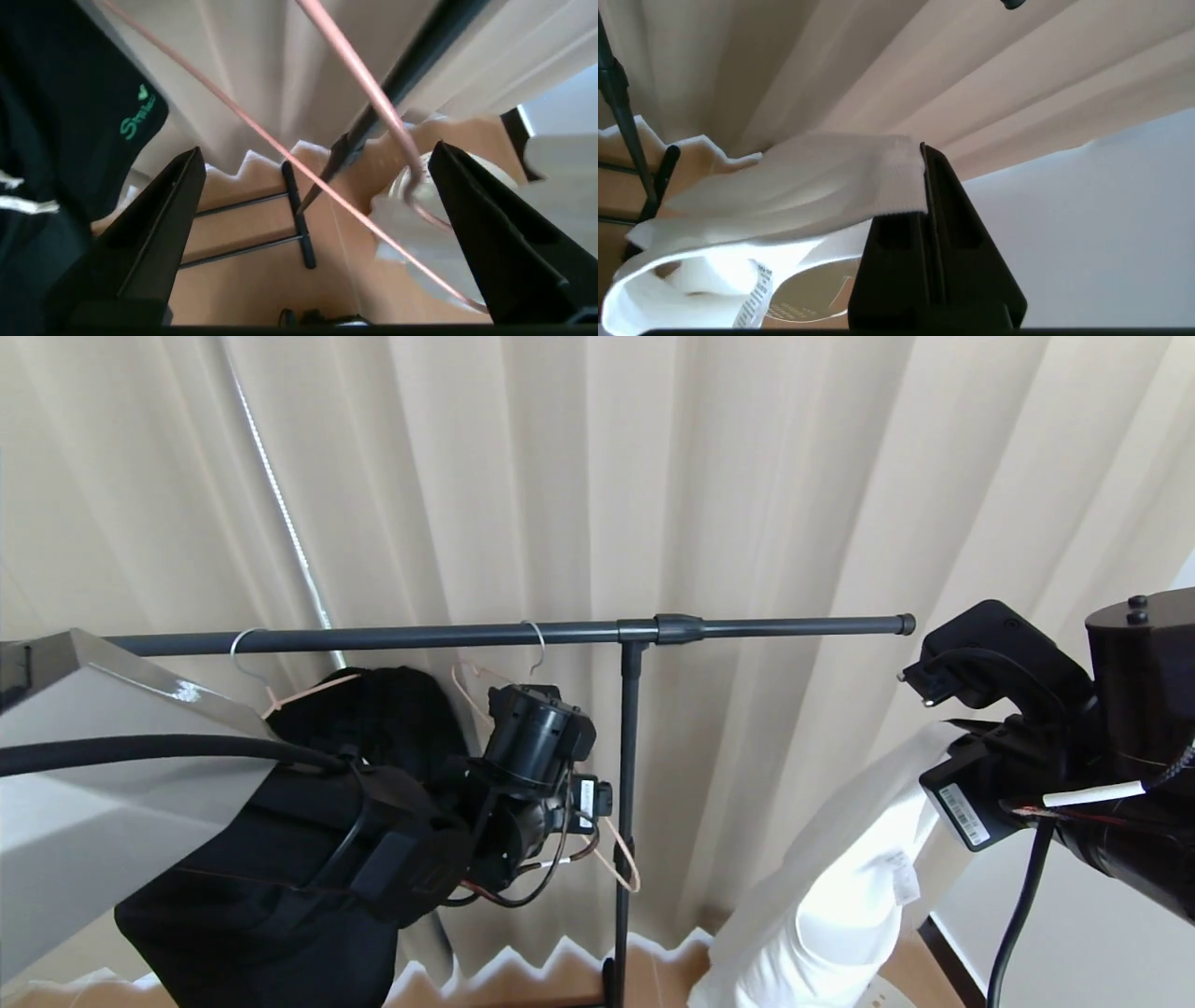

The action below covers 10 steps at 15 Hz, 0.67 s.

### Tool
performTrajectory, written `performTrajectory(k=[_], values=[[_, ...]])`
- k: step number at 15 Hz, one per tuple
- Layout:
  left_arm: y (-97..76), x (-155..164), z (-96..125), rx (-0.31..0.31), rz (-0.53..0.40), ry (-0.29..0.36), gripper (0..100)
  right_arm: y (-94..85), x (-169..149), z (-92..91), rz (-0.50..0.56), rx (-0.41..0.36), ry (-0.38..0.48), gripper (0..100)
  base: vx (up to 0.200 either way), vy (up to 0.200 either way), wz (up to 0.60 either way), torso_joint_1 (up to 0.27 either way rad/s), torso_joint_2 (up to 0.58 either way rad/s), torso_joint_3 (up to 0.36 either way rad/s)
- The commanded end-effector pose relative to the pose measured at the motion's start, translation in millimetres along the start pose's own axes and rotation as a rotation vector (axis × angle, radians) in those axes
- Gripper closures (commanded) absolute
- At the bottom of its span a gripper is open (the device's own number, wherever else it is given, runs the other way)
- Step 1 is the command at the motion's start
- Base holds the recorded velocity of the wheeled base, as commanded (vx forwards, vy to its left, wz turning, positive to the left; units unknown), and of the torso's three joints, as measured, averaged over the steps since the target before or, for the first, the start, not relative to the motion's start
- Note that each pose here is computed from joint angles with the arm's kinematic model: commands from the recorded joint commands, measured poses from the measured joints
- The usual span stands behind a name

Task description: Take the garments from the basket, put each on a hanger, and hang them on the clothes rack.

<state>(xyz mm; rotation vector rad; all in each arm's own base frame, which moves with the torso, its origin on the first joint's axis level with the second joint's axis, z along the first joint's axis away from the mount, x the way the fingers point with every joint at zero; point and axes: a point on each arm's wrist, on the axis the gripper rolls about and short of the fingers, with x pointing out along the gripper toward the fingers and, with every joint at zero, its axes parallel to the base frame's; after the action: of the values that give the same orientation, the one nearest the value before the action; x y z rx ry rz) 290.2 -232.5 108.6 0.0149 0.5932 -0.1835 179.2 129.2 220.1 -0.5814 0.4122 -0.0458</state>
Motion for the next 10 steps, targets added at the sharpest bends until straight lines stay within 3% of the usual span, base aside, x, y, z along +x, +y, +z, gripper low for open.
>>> performTrajectory(k=[1, 4, 10], values=[[12.8, -20.2, 6.9, -0.008, 0.028, -0.008, 0, 0.0, -0.3, -0.1, -0.001, -0.001, 0.0, 100, 0.0, 0.0, 0.0, 0.0, 0.0, 0.0], [18.7, -16.3, 4.5, -0.003, 0.099, -0.001, 0, 0.8, -2.7, 0.1, 0.005, -0.002, -0.008, 100, 0.0, 0.0, 0.0, 0.0, 0.0, 0.0], [8.8, 8.4, -8.1, 0.025, 0.117, 0.041, 0, 0.8, -3.0, -1.4, 0.006, -0.005, -0.006, 100, 0.0, 0.0, 0.0, 0.0, 0.0, 0.0]])
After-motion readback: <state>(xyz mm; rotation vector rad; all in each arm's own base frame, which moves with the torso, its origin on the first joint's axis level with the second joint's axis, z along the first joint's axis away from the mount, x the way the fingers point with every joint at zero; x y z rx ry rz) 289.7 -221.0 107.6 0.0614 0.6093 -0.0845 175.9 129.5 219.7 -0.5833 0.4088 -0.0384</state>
